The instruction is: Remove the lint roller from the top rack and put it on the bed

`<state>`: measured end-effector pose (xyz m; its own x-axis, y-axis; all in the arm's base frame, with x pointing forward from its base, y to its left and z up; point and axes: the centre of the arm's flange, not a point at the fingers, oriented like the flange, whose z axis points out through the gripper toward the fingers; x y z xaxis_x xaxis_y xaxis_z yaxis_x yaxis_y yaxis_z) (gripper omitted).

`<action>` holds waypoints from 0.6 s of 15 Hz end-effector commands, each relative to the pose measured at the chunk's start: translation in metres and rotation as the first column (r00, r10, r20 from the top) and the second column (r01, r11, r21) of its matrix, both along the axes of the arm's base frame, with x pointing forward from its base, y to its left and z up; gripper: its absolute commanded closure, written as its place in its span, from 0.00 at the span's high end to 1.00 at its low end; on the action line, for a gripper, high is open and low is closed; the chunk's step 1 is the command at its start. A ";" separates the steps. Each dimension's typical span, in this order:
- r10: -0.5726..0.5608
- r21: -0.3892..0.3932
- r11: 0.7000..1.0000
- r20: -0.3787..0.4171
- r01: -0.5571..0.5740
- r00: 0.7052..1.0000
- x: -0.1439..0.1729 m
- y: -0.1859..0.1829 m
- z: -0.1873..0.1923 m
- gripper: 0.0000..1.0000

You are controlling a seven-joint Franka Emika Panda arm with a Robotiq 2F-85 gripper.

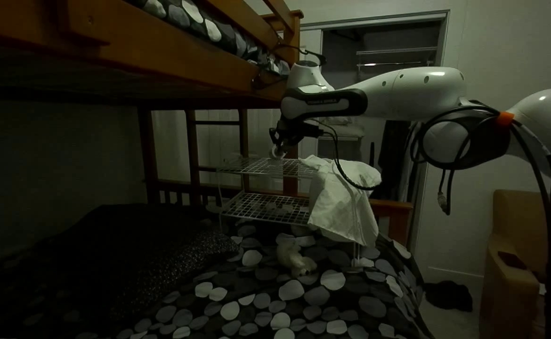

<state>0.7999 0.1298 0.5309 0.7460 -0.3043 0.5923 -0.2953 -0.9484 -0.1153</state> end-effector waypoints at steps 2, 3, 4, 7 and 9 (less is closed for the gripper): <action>0.234 -0.093 0.969 0.063 -0.228 0.970 -0.005 0.028 0.013 0.06; 0.285 -0.106 0.955 0.078 -0.276 0.955 -0.009 0.034 0.013 0.06; 0.334 -0.122 0.939 0.099 -0.322 0.937 -0.013 0.038 0.010 0.06; 0.477 -0.148 0.871 0.029 -0.468 0.878 -0.017 0.045 -0.005 0.06; 0.472 -0.104 0.871 -0.090 -0.479 0.877 -0.019 0.042 -0.033 0.06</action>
<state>0.7953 0.1852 0.5323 0.7388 0.1200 0.6631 0.1494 -0.9887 0.0124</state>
